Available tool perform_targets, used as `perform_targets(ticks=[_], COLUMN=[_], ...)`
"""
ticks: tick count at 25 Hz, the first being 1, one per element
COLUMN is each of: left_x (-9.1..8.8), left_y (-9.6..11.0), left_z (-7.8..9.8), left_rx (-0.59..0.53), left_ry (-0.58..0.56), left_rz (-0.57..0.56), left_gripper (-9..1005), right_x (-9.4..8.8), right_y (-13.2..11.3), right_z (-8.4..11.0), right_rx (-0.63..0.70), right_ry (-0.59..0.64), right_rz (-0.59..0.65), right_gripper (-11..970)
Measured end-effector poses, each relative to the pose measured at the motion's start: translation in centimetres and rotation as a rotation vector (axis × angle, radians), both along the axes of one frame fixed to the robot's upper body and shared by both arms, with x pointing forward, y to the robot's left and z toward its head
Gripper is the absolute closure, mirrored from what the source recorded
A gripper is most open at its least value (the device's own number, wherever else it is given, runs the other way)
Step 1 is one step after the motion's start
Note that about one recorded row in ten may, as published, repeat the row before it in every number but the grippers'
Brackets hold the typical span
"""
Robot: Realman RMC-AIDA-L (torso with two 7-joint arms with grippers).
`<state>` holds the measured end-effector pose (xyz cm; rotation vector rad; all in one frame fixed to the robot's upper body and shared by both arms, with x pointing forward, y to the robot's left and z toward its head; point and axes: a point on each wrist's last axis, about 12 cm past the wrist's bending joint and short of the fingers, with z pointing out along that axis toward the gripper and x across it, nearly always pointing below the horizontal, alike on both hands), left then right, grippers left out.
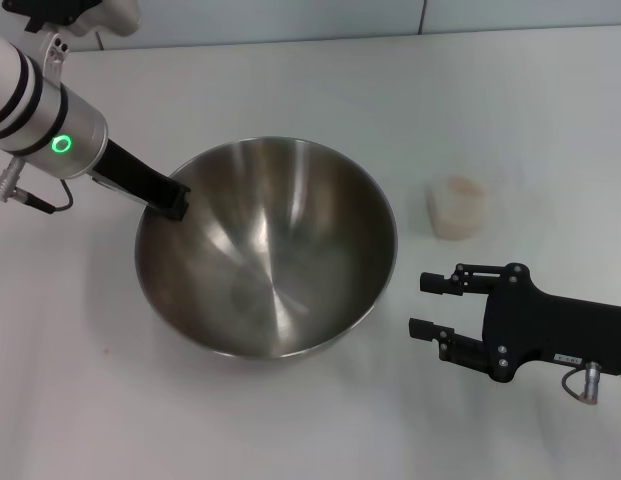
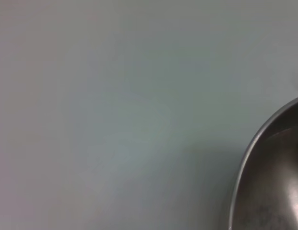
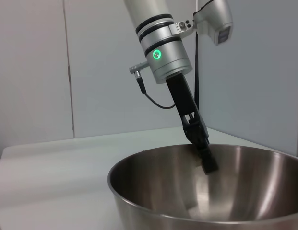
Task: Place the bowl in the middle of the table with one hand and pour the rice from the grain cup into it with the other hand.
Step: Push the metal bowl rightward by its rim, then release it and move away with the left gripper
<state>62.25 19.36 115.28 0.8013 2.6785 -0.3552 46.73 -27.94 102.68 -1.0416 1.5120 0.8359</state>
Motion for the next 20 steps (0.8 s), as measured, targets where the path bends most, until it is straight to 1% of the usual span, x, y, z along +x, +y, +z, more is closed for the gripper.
perform_targets(ticks=[11,16,20], left_x=[0.53,0.47,0.53], left_y=[-0.19,-0.59,-0.96], left_z=[0.22,0.16,0.94], left_rx=[0.003,0.015,0.011], left_ry=[-0.081,-0.092,-0.13], left_rz=[-0.017,-0.038,-0.055], left_gripper=[913,883,729], right_x=[-0.1,-0.22,-0.16], right_y=[-0.04,-0.08,-0.06], right_z=[-0.04,-0.09,-0.05], right_rx=[-0.002,-0.001,0.001], right_ry=[-0.011,-0.009,-0.012], right_rz=[-0.003,-0.004,-0.007], right_gripper=[472,472,472])
